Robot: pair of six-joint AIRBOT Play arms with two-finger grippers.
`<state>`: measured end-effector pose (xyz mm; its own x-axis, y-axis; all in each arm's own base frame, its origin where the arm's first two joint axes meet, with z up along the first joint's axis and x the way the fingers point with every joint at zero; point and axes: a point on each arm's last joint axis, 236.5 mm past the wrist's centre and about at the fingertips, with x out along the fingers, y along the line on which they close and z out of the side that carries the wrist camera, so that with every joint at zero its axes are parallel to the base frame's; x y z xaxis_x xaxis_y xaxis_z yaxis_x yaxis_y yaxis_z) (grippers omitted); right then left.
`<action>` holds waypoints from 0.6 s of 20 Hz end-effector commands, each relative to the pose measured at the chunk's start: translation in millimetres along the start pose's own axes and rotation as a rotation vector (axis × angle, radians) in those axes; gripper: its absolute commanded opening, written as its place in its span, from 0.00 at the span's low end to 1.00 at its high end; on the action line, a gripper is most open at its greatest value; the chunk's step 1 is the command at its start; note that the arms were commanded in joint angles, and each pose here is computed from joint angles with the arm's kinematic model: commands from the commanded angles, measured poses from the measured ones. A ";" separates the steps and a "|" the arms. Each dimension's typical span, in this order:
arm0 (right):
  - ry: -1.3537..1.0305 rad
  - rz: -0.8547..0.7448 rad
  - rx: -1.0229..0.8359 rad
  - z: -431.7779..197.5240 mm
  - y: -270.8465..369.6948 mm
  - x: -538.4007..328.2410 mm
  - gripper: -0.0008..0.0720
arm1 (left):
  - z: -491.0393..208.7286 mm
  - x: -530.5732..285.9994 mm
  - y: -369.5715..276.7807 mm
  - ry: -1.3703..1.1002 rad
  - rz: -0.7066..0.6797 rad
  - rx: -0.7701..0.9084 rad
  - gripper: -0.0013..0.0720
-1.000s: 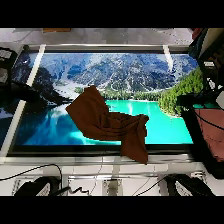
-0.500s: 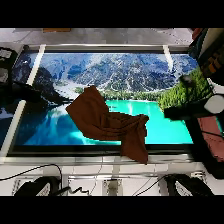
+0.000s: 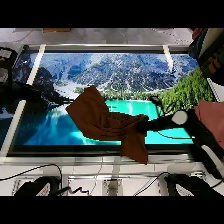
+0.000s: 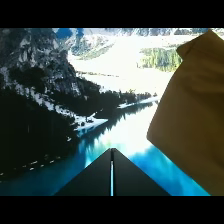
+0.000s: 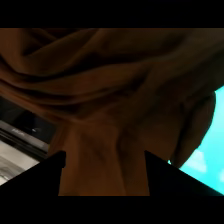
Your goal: Fold the clothes and pants, and hang the long-sleeved shirts on hangers.
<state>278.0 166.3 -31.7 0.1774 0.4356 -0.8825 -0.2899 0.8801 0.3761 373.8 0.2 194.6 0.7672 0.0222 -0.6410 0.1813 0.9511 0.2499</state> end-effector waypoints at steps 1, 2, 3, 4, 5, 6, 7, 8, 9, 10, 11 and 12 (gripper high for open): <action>0.026 -0.108 -0.041 -1.5 -13.8 37.0 0.75 | 0.0 -0.2 0.1 -0.001 0.000 -0.001 0.05; 0.030 -0.156 -0.012 -1.4 -25.9 41.5 0.75 | 0.0 -0.2 0.1 -0.001 0.000 -0.001 0.05; 0.022 -0.193 0.017 0.7 -35.7 43.4 0.74 | 0.1 -0.2 0.1 -0.001 0.000 -0.001 0.05; 0.002 -0.229 0.032 5.4 -44.7 43.4 0.63 | 0.1 -0.2 0.0 -0.001 0.000 -0.001 0.05; -0.025 -0.246 0.037 11.5 -48.7 42.4 0.51 | -0.1 0.0 -0.1 0.000 -0.001 -0.001 0.05; -0.049 -0.245 0.036 17.2 -48.7 42.2 0.39 | -0.4 0.2 -0.2 0.001 -0.001 -0.001 0.05; -0.063 -0.244 0.034 20.5 -48.5 42.1 0.21 | -0.9 0.5 -0.3 0.002 -0.001 -0.001 0.05; -0.071 -0.244 0.033 22.4 -48.4 42.0 0.06 | -1.3 1.5 -0.5 0.004 -0.002 -0.001 0.05; -0.072 -0.244 0.033 22.6 -48.4 42.0 0.03 | -2.2 3.9 -0.9 0.010 -0.004 0.000 0.04; -0.072 -0.243 0.033 22.5 -48.1 41.7 0.03 | -3.8 7.9 -1.5 0.020 -0.007 0.000 0.04; -0.076 -0.242 0.033 23.3 -47.2 39.8 0.03 | -5.9 12.7 -2.4 0.032 -0.011 0.000 0.04; -0.082 -0.240 0.029 26.0 -45.0 35.1 0.03 | -8.2 18.2 -3.3 0.046 -0.015 -0.001 0.04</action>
<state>315.8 147.9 -78.4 0.2869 0.2316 -0.9295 -0.2069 0.9624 0.1760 377.8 -0.3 185.4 0.7518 0.0207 -0.6591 0.1878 0.9514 0.2440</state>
